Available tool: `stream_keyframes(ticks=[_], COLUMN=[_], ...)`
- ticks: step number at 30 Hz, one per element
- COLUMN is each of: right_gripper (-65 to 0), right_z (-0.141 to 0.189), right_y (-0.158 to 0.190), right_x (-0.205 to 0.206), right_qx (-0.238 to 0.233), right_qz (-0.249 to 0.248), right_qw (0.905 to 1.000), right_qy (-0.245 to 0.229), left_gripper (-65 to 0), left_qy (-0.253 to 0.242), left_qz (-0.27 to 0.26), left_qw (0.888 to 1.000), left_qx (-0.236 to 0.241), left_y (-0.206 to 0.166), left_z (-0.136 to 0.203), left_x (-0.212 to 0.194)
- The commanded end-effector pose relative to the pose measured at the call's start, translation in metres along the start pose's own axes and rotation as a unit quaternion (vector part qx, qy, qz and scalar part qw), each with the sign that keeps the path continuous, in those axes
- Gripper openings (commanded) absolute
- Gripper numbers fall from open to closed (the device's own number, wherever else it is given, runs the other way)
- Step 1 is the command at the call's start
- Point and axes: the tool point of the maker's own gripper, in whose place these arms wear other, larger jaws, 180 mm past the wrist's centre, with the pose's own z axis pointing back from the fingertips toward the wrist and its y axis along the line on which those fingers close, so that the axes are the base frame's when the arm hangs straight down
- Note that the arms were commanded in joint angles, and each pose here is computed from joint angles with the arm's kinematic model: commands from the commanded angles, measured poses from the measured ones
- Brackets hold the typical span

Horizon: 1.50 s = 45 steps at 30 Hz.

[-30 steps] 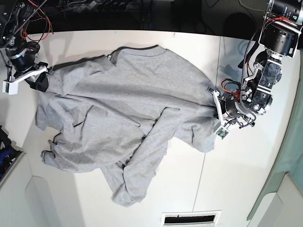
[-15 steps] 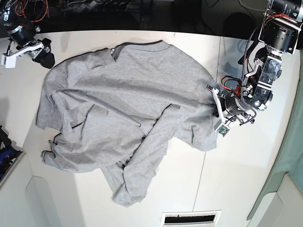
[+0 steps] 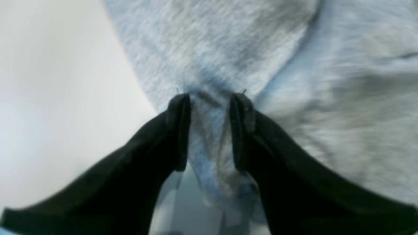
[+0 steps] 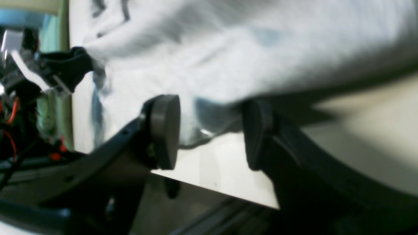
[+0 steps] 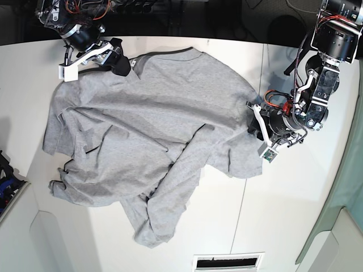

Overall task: Layout the t-shirt on the table in an organized manner, then fold the t-shirt properly
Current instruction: 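Pull the shoulder edge outward with the right gripper to flatten the shirt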

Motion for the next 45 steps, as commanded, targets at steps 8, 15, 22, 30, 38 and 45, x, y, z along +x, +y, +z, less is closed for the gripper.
stream_keyframes(ticks=[8,15,22,30,38,45], right_gripper=[-34.4,-34.4,-34.4,-25.7,-25.7,-25.8], right_z=[0.054,0.029,-0.006,-0.009,-0.022,-0.033], right_y=[0.022,0.016,0.034,0.046,0.064,0.043], right_x=[0.071,0.109,0.098,0.086,0.084,0.059], right_qx=[-0.035,-0.061,-0.016,0.022,0.07,0.068], right_qz=[0.187,0.37,0.498,0.584,0.607,0.621], right_qw=[0.9789,0.9268,0.8639,0.7882,0.7464,0.6979], right_qy=[-0.075,-0.026,0.071,0.192,0.263,0.35], left_gripper=[-41.3,-41.3,-41.3,-41.3,-41.3,-41.3], left_qy=[-0.05,-0.049,-0.043,-0.027,-0.017,-0.016], left_qz=[0.026,0.027,0.026,0.025,0.026,0.027], left_qw=[0.995,0.994,0.995,0.995,0.995,0.995], left_qx=[-0.086,-0.09,-0.089,-0.09,-0.092,-0.093], left_y=[-0.027,-0.029,-0.029,-0.03,-0.032,-0.033], left_z=[0.007,0.008,0.008,0.007,0.007,0.007], left_x=[0.025,0.027,0.025,0.019,0.012,0.012])
